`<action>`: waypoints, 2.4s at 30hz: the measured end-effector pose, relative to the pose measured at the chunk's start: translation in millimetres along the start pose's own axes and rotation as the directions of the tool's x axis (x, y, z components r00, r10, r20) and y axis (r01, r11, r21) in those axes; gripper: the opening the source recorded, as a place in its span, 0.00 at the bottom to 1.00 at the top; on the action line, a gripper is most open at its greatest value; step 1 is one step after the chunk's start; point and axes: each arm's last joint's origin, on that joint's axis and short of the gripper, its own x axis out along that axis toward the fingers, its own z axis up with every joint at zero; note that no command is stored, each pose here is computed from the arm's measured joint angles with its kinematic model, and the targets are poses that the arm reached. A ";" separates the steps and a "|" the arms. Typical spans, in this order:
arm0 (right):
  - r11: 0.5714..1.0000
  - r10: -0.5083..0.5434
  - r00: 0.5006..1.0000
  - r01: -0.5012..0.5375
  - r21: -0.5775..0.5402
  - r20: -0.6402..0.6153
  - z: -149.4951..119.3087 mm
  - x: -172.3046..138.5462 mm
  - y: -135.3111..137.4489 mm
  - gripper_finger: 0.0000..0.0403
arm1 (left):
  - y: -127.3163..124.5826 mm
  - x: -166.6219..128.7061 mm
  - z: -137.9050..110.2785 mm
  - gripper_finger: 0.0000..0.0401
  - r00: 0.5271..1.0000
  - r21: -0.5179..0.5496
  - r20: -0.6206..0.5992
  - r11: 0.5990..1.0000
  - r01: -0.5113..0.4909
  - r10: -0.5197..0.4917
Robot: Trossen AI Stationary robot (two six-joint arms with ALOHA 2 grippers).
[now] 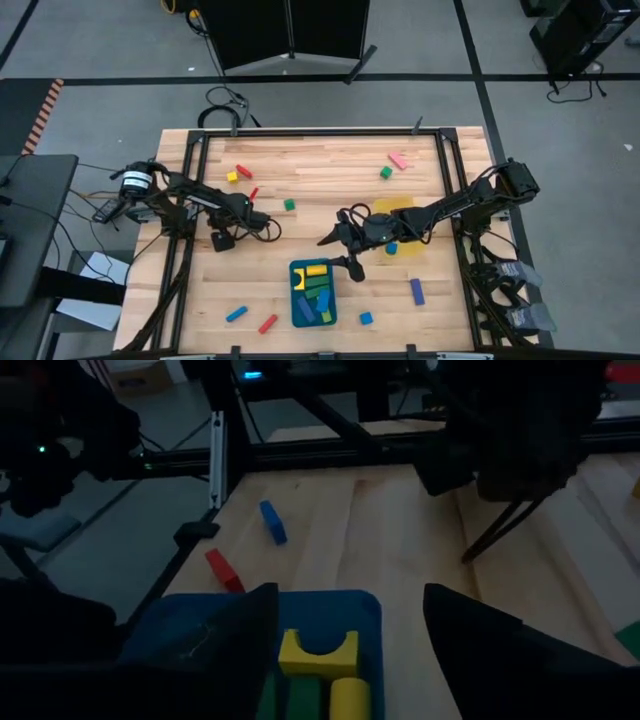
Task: Sort blocks by size
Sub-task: Put the small red block into the yellow bin
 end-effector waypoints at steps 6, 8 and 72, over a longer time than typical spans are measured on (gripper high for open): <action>1.000 0.003 1.000 -0.004 0.009 0.009 0.9 0.0 0.8 0.65 | -1.9 4.2 4.0 0.59 1.000 -0.037 -0.028 0.999 -0.011 0.010; 1.000 0.005 1.000 -0.005 0.009 0.013 1.2 0.0 1.2 0.65 | -2.4 5.0 4.7 0.49 0.999 -0.054 -0.030 0.998 -0.011 0.009; 0.994 -0.014 0.996 0.023 -0.107 0.085 52.2 -77.7 21.9 0.59 | 29.9 -46.2 25.1 0.68 0.934 0.098 0.352 0.995 0.018 -0.051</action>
